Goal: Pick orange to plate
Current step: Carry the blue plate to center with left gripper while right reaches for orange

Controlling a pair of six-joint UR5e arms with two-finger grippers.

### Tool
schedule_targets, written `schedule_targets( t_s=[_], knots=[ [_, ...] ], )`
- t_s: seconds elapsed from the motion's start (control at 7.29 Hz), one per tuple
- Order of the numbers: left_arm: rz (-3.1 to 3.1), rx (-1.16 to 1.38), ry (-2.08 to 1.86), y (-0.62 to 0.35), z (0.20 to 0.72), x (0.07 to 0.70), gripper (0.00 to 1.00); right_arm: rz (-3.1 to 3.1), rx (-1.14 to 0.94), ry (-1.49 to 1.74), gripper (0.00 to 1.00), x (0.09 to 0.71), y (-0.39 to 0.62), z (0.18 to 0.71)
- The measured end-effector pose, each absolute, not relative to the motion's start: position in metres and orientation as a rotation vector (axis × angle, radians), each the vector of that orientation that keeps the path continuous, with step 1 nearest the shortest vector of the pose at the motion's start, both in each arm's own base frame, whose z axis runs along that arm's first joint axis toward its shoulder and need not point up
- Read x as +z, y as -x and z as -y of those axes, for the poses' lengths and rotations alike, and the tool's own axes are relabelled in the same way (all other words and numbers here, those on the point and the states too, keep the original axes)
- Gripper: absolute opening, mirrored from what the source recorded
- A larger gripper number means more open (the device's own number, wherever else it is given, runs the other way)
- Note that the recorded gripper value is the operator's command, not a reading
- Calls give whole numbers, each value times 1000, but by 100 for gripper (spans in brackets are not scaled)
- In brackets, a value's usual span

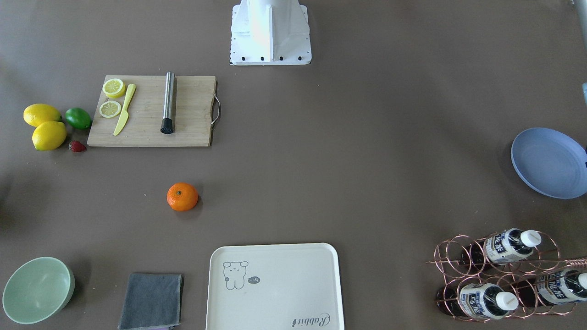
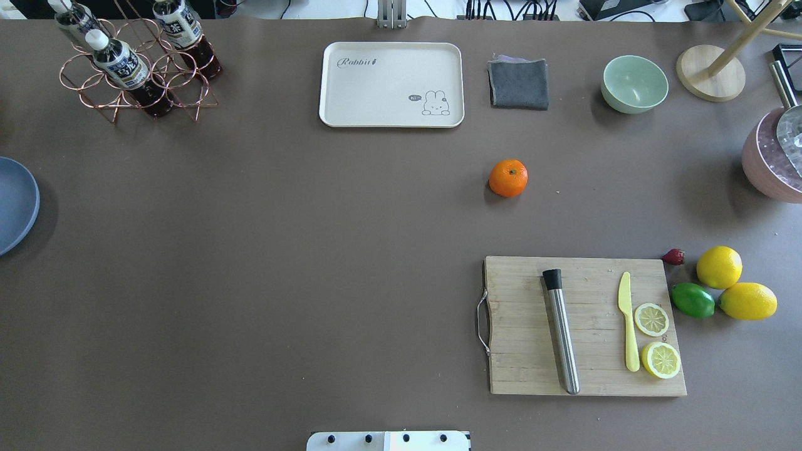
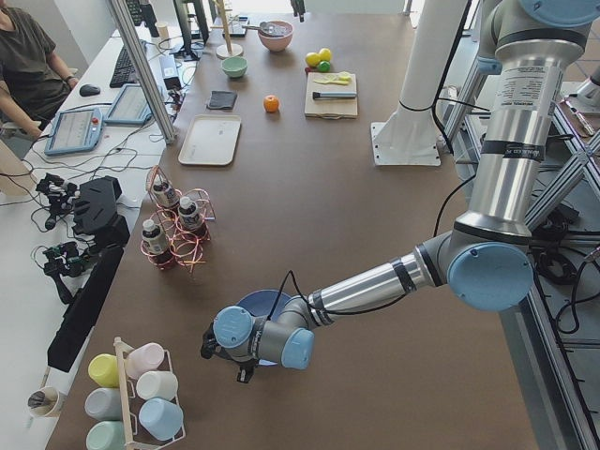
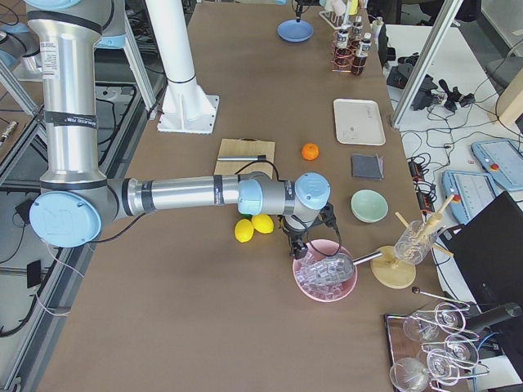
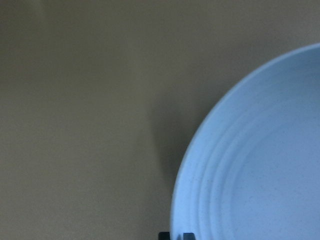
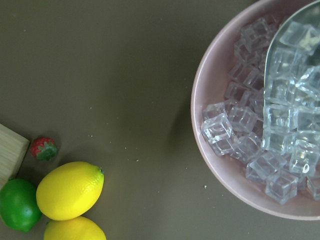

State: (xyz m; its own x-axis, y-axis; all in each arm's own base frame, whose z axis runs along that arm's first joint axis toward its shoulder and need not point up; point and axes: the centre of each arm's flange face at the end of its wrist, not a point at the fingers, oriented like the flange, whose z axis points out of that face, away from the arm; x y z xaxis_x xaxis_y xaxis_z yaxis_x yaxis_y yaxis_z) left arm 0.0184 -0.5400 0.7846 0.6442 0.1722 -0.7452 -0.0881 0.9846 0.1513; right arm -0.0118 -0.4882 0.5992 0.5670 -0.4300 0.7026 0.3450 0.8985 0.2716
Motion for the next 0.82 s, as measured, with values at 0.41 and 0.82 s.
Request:
schedule_targets(
  t_s=[0.41,0.82],
  knots=[
    [-1021,-5,-110,-43,572,642,0,912,-406,-118,100,539,48,495],
    [-1145,-77,-34,-147,543,474,0,908,-287,-128,100,461,144,503]
  ],
)
